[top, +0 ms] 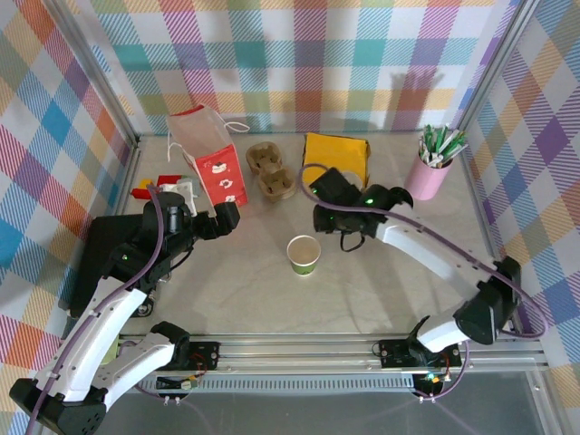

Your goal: Pack the takeout coffee

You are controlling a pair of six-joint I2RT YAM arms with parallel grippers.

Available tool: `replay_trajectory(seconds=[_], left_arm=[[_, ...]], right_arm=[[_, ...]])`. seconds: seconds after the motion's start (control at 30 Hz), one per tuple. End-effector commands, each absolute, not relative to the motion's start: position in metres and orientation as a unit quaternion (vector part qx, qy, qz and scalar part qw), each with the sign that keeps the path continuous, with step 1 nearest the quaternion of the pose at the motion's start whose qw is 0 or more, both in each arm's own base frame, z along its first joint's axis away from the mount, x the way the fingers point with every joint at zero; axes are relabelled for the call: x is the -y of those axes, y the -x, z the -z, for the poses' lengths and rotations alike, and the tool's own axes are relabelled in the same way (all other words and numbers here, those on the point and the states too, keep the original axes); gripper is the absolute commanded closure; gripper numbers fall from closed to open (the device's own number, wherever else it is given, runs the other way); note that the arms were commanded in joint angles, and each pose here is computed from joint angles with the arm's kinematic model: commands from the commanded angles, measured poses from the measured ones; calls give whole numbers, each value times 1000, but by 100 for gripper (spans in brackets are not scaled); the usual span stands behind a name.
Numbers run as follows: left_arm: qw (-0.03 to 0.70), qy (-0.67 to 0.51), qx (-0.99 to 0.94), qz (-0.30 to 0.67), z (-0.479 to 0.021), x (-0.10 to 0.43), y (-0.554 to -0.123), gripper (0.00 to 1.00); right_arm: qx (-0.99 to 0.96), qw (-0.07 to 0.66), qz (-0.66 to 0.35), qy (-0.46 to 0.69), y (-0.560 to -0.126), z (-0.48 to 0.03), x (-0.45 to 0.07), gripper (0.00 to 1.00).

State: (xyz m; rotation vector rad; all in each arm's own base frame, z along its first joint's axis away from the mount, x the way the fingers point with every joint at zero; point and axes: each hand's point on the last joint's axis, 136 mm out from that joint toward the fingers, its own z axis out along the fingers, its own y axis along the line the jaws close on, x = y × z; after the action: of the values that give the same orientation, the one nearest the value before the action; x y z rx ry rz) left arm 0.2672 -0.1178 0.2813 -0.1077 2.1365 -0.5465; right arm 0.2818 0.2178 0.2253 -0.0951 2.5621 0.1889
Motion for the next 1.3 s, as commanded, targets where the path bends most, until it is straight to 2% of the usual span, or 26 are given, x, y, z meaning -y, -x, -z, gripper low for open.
replay_trajectory(seconds=[0.0, 0.13, 0.33, 0.73, 1.27], left_arm=[[470, 28, -852, 230, -300, 122, -268, 0], [468, 28, -851, 235, -300, 124, -269, 0], [463, 30, -853, 239, -297, 127, -271, 0], [459, 29, -856, 235, -293, 127, -271, 0], [456, 28, -859, 231, -288, 128, -276, 0]], right_arm=[[-957, 289, 14, -14, -293, -231, -150, 54], [-956, 281, 38, -78, -318, -216, -101, 54], [-953, 266, 57, -133, -362, -179, -62, 52], [-960, 223, 83, -146, -429, -118, -42, 44], [-964, 201, 96, -146, -460, -90, -34, 46]])
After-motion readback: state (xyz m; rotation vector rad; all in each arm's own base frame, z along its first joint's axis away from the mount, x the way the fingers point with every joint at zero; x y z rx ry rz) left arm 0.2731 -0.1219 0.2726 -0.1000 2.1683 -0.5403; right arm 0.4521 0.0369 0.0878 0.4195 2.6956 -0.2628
